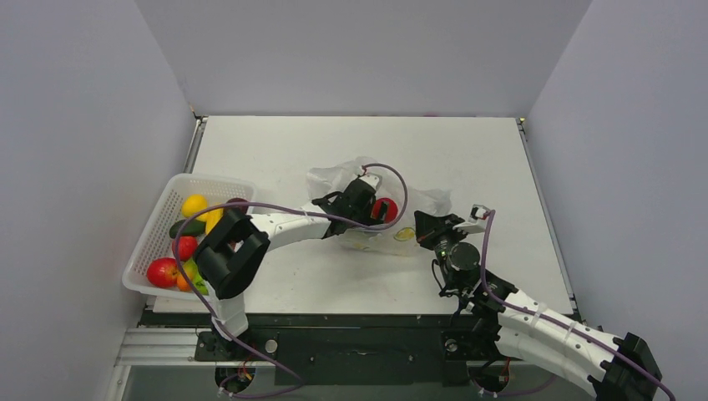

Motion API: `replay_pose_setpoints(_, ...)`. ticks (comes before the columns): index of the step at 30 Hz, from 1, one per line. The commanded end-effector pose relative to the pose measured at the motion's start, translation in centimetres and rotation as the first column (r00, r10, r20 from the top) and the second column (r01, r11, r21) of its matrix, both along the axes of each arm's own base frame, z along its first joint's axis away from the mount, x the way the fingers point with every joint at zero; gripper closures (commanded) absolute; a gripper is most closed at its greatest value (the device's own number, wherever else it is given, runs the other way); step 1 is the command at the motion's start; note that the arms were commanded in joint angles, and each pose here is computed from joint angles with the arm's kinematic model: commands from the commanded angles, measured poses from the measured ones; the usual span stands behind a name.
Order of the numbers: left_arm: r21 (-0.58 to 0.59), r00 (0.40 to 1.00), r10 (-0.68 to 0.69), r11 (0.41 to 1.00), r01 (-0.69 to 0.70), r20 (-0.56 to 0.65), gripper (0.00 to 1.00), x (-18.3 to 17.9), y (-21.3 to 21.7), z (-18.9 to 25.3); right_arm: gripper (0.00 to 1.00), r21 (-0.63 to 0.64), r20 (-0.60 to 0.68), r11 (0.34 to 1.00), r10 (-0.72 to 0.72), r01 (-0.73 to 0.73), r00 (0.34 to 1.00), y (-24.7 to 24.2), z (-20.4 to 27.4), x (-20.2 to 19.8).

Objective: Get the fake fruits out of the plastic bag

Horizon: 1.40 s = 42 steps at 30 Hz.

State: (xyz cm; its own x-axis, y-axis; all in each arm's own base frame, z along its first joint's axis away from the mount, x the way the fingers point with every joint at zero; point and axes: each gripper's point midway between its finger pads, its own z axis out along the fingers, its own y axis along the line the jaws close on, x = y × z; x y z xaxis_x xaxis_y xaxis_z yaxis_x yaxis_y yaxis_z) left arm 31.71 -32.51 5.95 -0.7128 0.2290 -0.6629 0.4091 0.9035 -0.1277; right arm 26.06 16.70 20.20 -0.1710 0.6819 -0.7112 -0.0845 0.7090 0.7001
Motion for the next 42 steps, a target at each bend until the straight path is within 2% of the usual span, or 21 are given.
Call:
replay_pose_setpoints(1,-0.014,1.0,-0.021,1.0,0.022,0.021,0.03,0.6,-1.9,-0.5,1.0,0.037,0.032,0.999,-0.002,0.001,0.999,0.2,1.7,0.3)
replay_pose_setpoints(3,-0.002,1.0,-0.017,1.0,0.017,0.02,0.03,0.7,-1.9,-1.2,1.0,0.033,0.029,0.999,-0.001,0.0,1.0,0.2,1.5,0.3)
replay_pose_setpoints(5,0.01,1.0,-0.016,1.0,0.016,0.012,0.07,0.6,-1.8,-1.9,1.0,0.03,0.026,1.0,-0.003,0.002,1.0,0.0,1.3,0.2)
replay_pose_setpoints(8,0.011,1.0,-0.014,1.0,0.014,0.008,0.18,0.5,-1.6,-2.3,1.0,0.027,0.027,1.0,-0.006,0.006,1.0,-0.2,1.2,0.1)
replay_pose_setpoints(13,-0.019,0.999,-0.021,1.0,0.022,0.041,0.28,0.6,-1.8,-0.6,1.0,0.019,0.03,1.0,-0.019,0.019,0.999,-0.5,1.5,0.1)
replay_pose_setpoints(17,-0.056,0.997,-0.038,0.998,0.042,0.068,0.49,0.7,-2.3,1.8,1.0,0.012,0.023,1.0,-0.015,0.015,1.0,-0.3,1.1,0.2)
replay_pose_setpoints(19,-0.089,0.995,-0.047,0.995,0.055,0.088,0.54,0.7,-2.7,3.5,1.0,0.008,0.019,1.0,-0.013,0.013,1.0,-0.2,1.0,0.3)
replay_pose_setpoints(23,-0.152,0.989,-0.066,0.985,0.086,0.129,0.58,0.4,-3.1,6.9,1.0,0.0,0.013,1.0,-0.01,0.01,1.0,-0.1,0.6,0.3)
replay_pose_setpoints(30,-0.205,0.983,-0.091,0.971,0.123,0.157,0.65,-0.5,-3.1,10.3,1.0,-0.005,0.004,1.0,-0.006,0.006,1.0,0.0,0.0,0.3)
replay_pose_setpoints(32,-0.215,0.982,-0.093,0.968,0.127,0.162,0.64,-0.5,-3.1,10.8,1.0,-0.007,0.001,1.0,-0.005,0.005,1.0,0.0,-0.1,0.3)
replay_pose_setpoints(34,-0.199,0.985,-0.096,0.972,0.124,0.144,0.54,-0.4,-3.1,10.2,1.0,-0.001,0.005,1.0,-0.003,0.003,1.0,0.0,0.1,0.3)
replay_pose_setpoints(35,-0.189,0.986,-0.097,0.975,0.121,0.134,0.41,-0.4,-3.1,9.7,1.0,0.001,0.007,1.0,0.0,0.0,1.0,0.1,0.2,0.3)
replay_pose_setpoints(37,-0.182,0.987,-0.092,0.977,0.115,0.129,0.24,0.0,-3.4,9.0,1.0,0.004,0.009,1.0,0.007,-0.007,1.0,0.2,0.3,0.2)
replay_pose_setpoints(40,-0.141,0.989,-0.077,0.985,0.095,0.125,0.11,1.0,-3.5,7.1,1.0,0.005,0.009,1.0,0.009,-0.009,1.0,0.2,0.3,0.1)
replay_pose_setpoints(42,-0.114,0.99,-0.071,0.99,0.085,0.124,0.08,1.7,-3.6,5.9,1.0,0.005,0.009,1.0,0.002,-0.002,1.0,0.0,0.3,0.1)
